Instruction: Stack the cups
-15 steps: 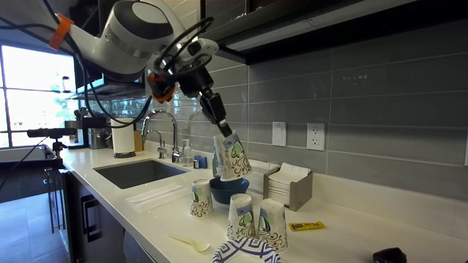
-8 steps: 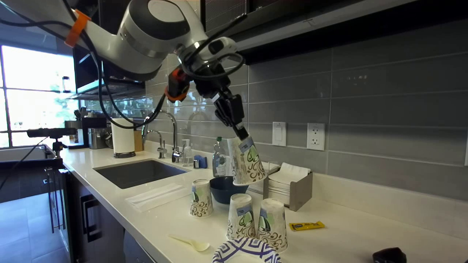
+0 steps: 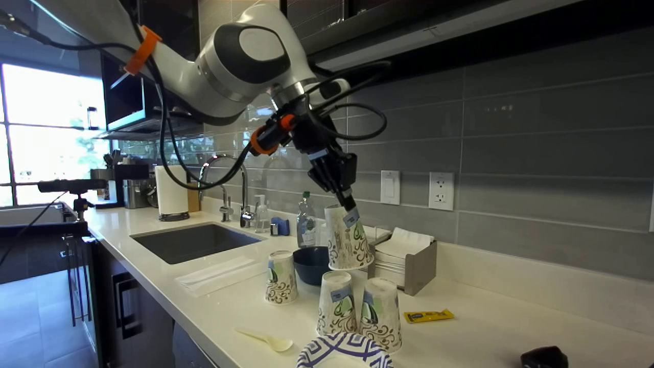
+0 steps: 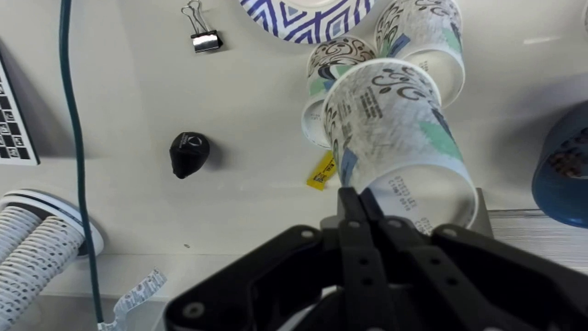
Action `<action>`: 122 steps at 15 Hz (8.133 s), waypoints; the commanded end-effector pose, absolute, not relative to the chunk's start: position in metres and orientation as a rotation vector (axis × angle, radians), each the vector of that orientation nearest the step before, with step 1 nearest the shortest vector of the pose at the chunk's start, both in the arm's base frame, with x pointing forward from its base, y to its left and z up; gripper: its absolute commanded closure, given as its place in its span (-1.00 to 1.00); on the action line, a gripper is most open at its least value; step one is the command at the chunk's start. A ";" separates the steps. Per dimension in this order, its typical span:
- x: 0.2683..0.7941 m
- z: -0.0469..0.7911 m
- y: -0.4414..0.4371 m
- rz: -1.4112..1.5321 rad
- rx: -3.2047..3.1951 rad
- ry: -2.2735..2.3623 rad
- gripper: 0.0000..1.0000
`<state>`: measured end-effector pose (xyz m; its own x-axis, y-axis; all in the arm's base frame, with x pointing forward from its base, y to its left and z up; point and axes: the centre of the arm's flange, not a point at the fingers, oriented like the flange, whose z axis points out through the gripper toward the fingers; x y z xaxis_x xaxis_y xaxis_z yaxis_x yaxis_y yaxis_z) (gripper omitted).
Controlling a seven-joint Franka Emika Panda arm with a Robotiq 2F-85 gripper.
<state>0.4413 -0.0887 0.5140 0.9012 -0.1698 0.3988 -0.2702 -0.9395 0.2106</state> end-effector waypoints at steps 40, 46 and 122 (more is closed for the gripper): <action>0.449 0.530 -0.049 0.470 2.675 -0.235 -1.00; 0.449 0.531 -0.011 0.420 2.702 -0.155 -1.00; 0.454 0.521 0.029 0.377 3.006 0.024 0.96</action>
